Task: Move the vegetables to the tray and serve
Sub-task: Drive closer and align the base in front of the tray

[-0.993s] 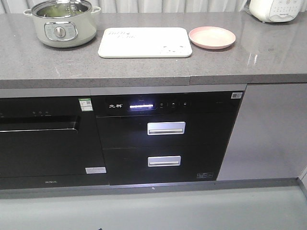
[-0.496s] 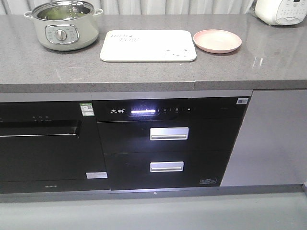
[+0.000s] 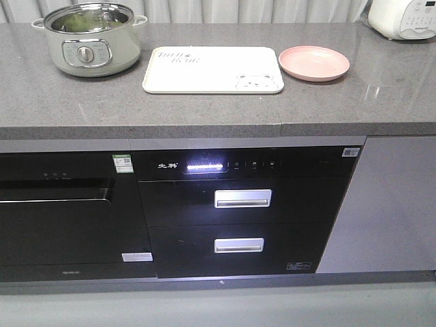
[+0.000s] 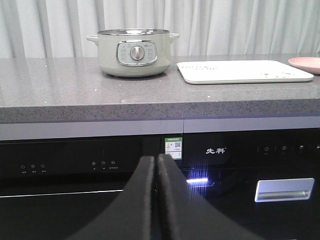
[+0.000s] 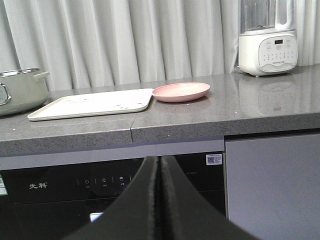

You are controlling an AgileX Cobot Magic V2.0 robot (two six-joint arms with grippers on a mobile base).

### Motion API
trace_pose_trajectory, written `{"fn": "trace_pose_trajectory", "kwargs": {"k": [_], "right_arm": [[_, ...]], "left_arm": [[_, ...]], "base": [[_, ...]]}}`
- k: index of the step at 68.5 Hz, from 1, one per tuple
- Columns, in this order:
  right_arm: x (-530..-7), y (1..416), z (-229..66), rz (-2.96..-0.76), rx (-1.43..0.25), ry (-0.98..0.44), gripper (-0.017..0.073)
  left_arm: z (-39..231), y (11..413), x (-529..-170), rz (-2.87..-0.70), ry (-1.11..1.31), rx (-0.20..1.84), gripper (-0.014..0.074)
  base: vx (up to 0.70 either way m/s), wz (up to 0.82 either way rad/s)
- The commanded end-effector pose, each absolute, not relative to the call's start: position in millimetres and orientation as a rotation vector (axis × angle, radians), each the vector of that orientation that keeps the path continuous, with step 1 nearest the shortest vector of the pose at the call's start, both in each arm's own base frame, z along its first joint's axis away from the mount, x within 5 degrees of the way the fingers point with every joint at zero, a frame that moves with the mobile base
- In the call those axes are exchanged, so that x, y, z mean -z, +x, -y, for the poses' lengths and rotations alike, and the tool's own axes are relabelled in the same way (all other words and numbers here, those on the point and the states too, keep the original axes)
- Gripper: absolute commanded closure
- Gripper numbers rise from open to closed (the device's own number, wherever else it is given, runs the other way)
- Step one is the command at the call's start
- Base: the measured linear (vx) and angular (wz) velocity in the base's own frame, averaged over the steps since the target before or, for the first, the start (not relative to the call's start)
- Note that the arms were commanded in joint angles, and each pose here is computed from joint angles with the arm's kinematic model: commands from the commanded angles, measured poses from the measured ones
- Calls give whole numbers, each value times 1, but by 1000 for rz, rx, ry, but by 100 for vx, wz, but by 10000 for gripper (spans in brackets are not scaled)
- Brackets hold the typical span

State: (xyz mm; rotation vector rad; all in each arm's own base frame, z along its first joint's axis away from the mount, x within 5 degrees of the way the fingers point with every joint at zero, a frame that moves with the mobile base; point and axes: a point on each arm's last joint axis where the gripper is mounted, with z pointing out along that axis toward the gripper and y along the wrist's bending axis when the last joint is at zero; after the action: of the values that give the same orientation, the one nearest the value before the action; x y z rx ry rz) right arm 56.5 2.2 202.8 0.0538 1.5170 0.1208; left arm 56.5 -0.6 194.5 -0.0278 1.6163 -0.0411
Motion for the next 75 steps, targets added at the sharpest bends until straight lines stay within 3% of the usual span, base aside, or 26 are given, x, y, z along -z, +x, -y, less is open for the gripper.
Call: {"fn": "trace_pose_trajectory", "kwargs": {"k": [1, 75], "right_arm": [[-205, 56, -3, -1451, -112, 36, 561], [-205, 56, -3, -1452, -112, 36, 561]], "left_arm": [[0, 57, -193, -1555, -31, 42, 599], [0, 57, -193, -1555, -31, 42, 599]], "base": [[5, 0], [5, -1]]}}
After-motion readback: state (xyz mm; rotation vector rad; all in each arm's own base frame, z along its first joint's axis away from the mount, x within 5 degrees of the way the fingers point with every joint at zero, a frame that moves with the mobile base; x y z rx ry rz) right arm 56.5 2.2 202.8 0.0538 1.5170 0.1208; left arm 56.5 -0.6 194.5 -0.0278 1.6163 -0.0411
